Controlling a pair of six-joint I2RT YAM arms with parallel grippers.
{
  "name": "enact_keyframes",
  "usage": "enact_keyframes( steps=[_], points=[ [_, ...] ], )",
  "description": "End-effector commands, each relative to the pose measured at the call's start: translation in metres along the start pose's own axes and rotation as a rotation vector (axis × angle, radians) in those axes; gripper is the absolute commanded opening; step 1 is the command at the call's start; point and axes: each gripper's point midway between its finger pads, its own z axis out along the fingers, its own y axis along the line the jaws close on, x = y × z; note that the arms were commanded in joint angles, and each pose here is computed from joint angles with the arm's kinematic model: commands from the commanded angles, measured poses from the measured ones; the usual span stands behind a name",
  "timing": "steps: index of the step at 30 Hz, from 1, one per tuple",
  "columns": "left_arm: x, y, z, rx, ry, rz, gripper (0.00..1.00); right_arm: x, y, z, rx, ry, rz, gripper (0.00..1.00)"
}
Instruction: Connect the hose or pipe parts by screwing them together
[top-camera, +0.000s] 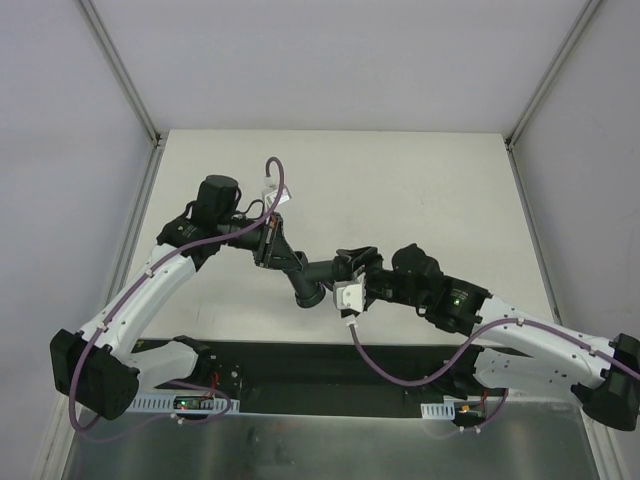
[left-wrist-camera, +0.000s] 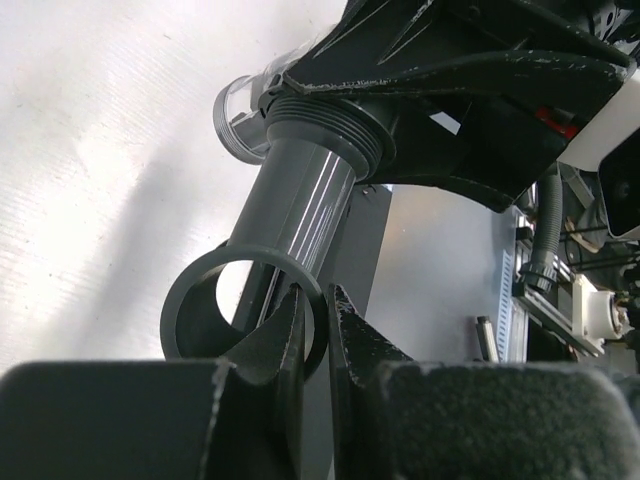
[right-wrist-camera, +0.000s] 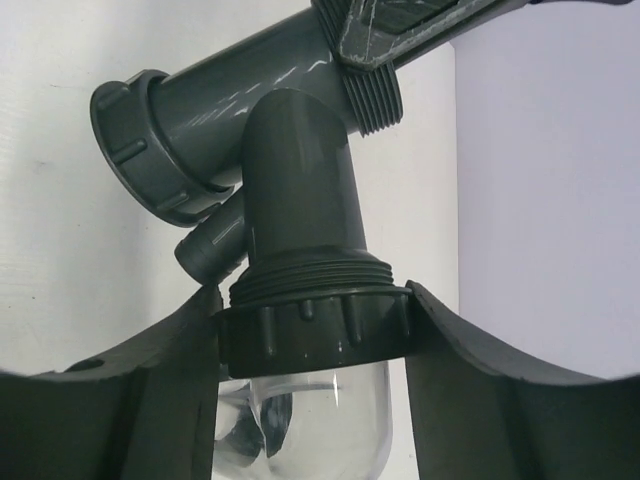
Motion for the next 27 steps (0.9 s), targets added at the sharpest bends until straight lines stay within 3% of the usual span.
enact_keyframes(
  steps=[1, 3, 13, 17, 21, 24, 25, 27],
  points=[
    [-0.01, -0.025, -0.005, 0.113, -0.003, 0.054, 0.0, -0.005, -0.012, -0.001, 0.021, 0.006, 0.001, 0.47],
    [-0.011, -0.018, -0.005, 0.07, -0.016, 0.096, 0.0, -0.015, -0.008, 0.0, -0.003, -0.039, 0.057, 0.41],
    [-0.015, -0.005, 0.004, -0.163, -0.043, 0.614, 0.0, -0.024, -0.005, 0.019, -0.111, -0.139, 0.73, 0.38],
    [-0.007, -0.005, 0.012, -0.162, -0.058, 0.704, 0.0, -0.018, -0.012, 0.025, -0.137, -0.188, 1.046, 0.35],
    [-0.006, -0.008, 0.008, -0.166, -0.127, 0.792, 0.0, -0.031, -0.033, 0.022, -0.178, -0.383, 1.312, 0.33],
    [-0.005, 0.002, 0.005, -0.215, -0.14, 0.811, 0.0, -0.023, -0.049, 0.022, -0.193, -0.44, 1.465, 0.36],
    [-0.004, 0.005, 0.004, -0.231, -0.141, 0.812, 0.0, -0.013, -0.054, 0.024, -0.191, -0.425, 1.582, 0.37],
    [-0.006, 0.013, 0.004, -0.271, -0.136, 0.785, 0.0, -0.014, -0.059, 0.021, -0.216, -0.45, 1.615, 0.41]
  ],
)
